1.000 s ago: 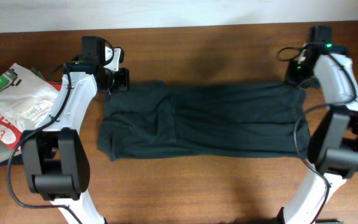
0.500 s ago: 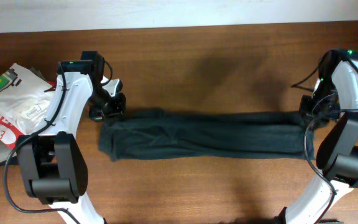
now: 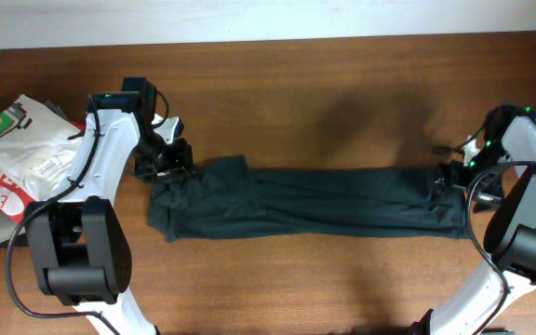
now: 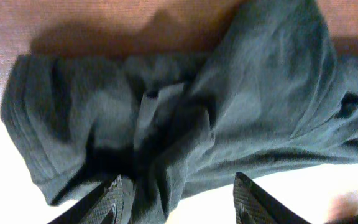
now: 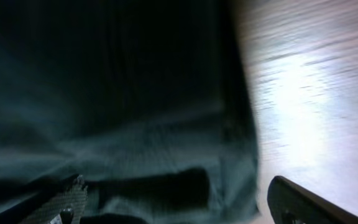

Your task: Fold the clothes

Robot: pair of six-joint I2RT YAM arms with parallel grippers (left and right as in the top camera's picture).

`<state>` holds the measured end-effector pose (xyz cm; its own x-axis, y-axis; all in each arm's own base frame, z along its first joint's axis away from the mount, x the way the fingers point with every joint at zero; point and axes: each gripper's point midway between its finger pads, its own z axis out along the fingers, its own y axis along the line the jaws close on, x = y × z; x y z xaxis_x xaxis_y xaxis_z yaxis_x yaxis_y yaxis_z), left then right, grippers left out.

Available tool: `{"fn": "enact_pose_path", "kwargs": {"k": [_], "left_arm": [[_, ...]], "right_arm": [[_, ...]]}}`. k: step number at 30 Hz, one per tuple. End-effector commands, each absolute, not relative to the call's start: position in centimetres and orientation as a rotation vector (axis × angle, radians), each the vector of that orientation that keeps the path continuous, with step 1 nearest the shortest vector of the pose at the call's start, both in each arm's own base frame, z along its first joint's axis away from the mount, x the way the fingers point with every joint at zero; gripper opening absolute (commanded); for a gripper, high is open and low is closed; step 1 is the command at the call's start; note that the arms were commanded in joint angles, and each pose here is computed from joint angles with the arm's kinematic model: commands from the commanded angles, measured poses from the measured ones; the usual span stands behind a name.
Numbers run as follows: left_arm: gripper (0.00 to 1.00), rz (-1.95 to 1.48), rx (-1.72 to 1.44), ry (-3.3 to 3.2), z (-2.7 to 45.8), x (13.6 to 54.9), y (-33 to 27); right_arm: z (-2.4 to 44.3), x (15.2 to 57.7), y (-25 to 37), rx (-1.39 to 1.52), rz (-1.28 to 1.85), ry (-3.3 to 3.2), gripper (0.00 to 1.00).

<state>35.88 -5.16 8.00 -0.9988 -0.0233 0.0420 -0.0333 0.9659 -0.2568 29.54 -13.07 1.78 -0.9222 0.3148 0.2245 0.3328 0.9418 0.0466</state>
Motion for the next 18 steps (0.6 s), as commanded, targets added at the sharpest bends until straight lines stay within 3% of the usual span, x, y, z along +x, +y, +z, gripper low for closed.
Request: {"fn": "enact_pose_path", "kwargs": {"k": [1, 2, 5, 10, 11, 12, 14, 18], "left_arm": [[0.56, 0.421, 0.02, -3.127, 8.6, 36.7, -5.4], [0.56, 0.422, 0.009, -3.136, 8.5, 36.9, -5.6], [0.54, 0.421, -0.059, -3.133, 7.9, 36.6, -7.2], [0.5, 0.278, -0.158, -3.125, 4.7, 35.2, -8.0], [0.42, 0.275, -0.169, -3.114, 4.4, 34.8, -8.2], [0.24, 0.271, -0.18, -3.099, 4.2, 34.3, -8.5], [0.01, 0.267, -0.188, -3.082, 4.2, 33.8, -8.6], [0.0, 0.247, -0.186, -2.994, 4.9, 31.5, -8.2]], "right_arm": [[0.2, 29.1, -12.4, -0.437, -0.181, -2.902, 0.96], [-0.1, 29.3, -12.4, -0.439, -0.177, -2.913, 0.96], [-0.3, 29.4, -12.5, -0.44, -0.173, -2.923, 0.84], [-0.4, 29.6, -12.5, -0.438, -0.172, -2.928, 0.82], [-0.4, 29.5, -12.5, -0.438, -0.171, -2.928, 0.82], [-0.4, 29.5, -12.5, -0.438, -0.172, -2.928, 0.82], [-0.4, 29.5, -12.5, -0.438, -0.171, -2.928, 0.82], [-0.4, 29.5, -12.5, -0.438, -0.171, -2.928, 0.82]]}}
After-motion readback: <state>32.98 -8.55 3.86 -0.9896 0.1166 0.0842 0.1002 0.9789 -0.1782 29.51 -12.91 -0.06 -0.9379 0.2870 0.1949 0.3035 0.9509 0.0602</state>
